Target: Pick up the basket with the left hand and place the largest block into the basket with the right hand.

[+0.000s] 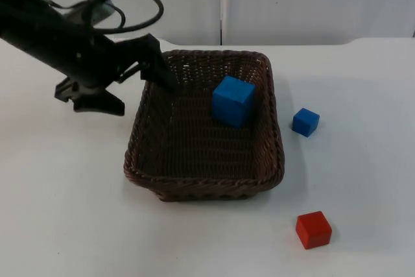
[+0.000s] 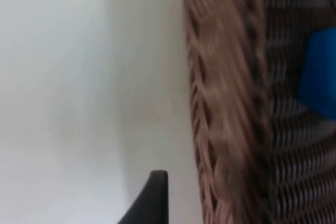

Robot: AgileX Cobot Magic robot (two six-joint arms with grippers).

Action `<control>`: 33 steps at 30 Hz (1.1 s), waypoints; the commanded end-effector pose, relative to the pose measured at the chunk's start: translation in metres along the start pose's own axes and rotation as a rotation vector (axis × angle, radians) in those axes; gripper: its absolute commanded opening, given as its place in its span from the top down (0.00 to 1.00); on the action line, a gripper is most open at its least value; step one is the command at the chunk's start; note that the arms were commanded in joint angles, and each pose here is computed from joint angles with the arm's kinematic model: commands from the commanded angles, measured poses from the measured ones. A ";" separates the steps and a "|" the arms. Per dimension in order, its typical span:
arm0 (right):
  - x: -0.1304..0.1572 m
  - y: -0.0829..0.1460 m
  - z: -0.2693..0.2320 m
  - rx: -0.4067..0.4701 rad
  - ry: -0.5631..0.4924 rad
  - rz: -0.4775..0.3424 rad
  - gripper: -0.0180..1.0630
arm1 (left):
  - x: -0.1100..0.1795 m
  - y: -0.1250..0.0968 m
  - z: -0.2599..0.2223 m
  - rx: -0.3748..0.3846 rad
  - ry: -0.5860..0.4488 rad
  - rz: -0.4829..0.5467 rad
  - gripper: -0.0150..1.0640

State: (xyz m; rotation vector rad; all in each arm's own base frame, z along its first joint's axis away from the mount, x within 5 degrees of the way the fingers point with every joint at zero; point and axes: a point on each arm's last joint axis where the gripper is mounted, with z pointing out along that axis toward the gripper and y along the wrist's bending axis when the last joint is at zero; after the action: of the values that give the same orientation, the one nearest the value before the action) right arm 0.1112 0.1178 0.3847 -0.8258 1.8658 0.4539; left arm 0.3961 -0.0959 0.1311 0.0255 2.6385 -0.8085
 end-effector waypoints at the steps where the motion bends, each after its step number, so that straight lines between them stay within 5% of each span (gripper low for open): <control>1: -0.001 0.001 -0.001 -0.004 -0.018 -0.014 0.01 | 0.002 -0.006 -0.011 -0.015 -0.009 0.033 0.12; 13: -0.001 0.001 -0.001 -0.005 -0.025 -0.017 0.01 | 0.038 -0.020 -0.054 -0.031 -0.022 0.052 0.12; 22: -0.001 0.001 -0.001 -0.005 -0.025 -0.013 0.01 | 0.066 -0.045 -0.112 -0.030 -0.136 0.138 0.12; 33: -0.001 0.001 -0.001 -0.011 -0.020 0.008 0.01 | 0.094 -0.092 -0.206 -0.010 -0.350 0.402 0.12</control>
State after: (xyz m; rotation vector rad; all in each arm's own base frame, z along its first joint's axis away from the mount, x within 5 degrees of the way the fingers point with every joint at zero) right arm 0.1114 0.1181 0.3855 -0.8207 1.8575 0.4593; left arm 0.2343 -0.0704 0.2975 0.3198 2.2220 -0.6166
